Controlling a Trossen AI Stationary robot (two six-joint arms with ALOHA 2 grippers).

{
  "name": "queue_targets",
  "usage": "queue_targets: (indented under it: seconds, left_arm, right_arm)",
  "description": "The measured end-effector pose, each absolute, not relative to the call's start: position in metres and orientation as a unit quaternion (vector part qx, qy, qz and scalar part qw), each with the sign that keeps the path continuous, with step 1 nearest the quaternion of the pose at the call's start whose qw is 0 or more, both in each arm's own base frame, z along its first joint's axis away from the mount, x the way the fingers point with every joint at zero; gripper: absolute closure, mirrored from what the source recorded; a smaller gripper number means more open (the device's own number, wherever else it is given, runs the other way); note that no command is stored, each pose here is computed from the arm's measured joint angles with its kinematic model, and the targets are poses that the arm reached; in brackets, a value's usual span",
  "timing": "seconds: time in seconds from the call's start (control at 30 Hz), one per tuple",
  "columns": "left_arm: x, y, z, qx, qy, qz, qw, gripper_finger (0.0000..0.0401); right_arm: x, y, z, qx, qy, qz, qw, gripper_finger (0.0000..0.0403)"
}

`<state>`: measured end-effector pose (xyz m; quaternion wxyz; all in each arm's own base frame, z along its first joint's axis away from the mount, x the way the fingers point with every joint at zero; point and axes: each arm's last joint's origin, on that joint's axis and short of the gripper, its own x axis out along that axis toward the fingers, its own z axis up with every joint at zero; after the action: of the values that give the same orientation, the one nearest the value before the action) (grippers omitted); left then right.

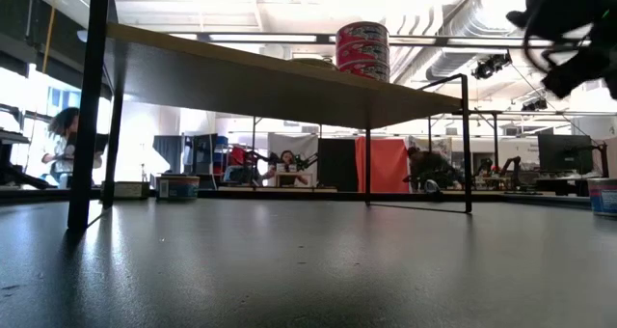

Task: Stack canned seafood by type on shelf
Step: Stack the blue tuna can on the top of the other blue tuna can on the shelf

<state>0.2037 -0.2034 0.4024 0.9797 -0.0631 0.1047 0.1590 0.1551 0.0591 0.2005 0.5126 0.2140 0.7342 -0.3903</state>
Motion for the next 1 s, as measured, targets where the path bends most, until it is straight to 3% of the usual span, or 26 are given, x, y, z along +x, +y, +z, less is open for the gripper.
queue_targets:
  seconds: [0.3, 0.6, 0.8, 1.0]
  left_arm:
    - [0.207, -0.201, 0.403, -0.067, 0.102, 0.166, 0.979, 0.0401]
    - [0.208, -0.200, 0.403, -0.065, 0.102, 0.168, 0.978, 0.0401]
    - [0.208, -0.200, 0.403, -0.067, 0.104, 0.166, 0.978, 0.0401]
    - [0.213, -0.205, 0.403, -0.084, 0.101, 0.148, 0.980, 0.0401]
  right_arm:
    - [0.162, 0.032, 0.172, 0.182, 0.738, -0.417, 0.499, 0.0402]
    - [0.176, 0.027, 0.157, 0.160, 0.737, -0.407, 0.515, 0.0403]
    - [0.197, 0.053, 0.171, 0.172, 0.701, -0.364, 0.589, 0.0403]
    - [0.205, 0.098, 0.184, 0.231, 0.678, -0.301, 0.630, 0.0403]
